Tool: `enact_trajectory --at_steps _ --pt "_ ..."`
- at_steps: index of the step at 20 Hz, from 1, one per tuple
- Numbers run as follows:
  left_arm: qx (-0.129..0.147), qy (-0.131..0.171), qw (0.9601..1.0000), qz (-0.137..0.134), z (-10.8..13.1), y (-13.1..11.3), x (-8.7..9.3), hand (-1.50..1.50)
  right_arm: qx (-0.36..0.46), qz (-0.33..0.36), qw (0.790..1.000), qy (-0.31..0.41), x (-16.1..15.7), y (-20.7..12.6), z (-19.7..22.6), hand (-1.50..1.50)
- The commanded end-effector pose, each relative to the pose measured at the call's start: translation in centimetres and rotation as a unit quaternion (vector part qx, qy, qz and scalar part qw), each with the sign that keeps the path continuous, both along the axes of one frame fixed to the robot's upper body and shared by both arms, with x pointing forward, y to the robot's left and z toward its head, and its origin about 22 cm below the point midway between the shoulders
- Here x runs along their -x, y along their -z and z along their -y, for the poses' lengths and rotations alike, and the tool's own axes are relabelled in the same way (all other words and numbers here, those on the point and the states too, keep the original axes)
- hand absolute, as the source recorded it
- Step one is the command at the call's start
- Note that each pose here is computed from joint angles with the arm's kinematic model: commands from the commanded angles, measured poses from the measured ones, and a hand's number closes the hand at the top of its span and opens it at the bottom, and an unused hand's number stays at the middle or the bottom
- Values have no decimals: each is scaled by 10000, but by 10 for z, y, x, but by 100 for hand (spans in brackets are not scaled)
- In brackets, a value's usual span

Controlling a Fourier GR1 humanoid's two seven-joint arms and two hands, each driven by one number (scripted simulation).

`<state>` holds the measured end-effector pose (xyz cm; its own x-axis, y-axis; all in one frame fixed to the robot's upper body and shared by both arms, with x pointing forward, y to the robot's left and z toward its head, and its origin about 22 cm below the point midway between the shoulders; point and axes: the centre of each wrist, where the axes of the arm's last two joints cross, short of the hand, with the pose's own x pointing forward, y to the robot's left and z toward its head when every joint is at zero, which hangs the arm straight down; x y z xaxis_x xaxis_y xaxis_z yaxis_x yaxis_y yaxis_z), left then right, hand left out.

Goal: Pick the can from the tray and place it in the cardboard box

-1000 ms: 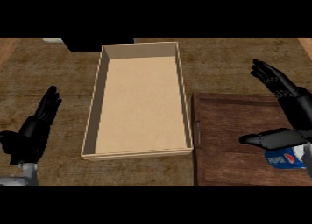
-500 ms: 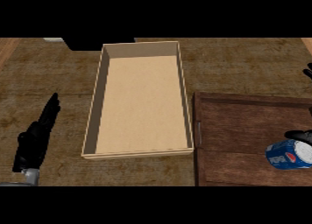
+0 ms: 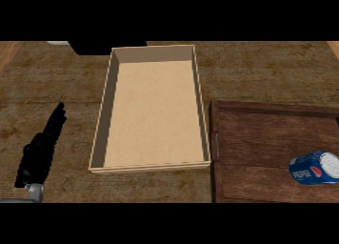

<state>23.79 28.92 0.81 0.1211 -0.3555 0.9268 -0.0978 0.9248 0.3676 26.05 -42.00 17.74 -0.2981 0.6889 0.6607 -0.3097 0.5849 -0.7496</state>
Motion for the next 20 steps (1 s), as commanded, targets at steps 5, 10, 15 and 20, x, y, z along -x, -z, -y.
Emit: enact_trajectory --at_steps 5,10,15,20 --pt "30 72 10000 -45 -4 -11 2 0 1846 -1308 9719 -653 4 -22 -17 -150" --pt "55 10 9999 -116 -18 2 3 0 2024 -1423 9669 -620 17 -18 -48 -150" --pt "28 -18 10000 12 -8 -8 1 0 2109 -1413 9668 -310 39 18 -67 -150" --pt "7 -30 10000 -84 6 5 -3 0 2379 -1495 9596 -144 26 15 -52 -150"
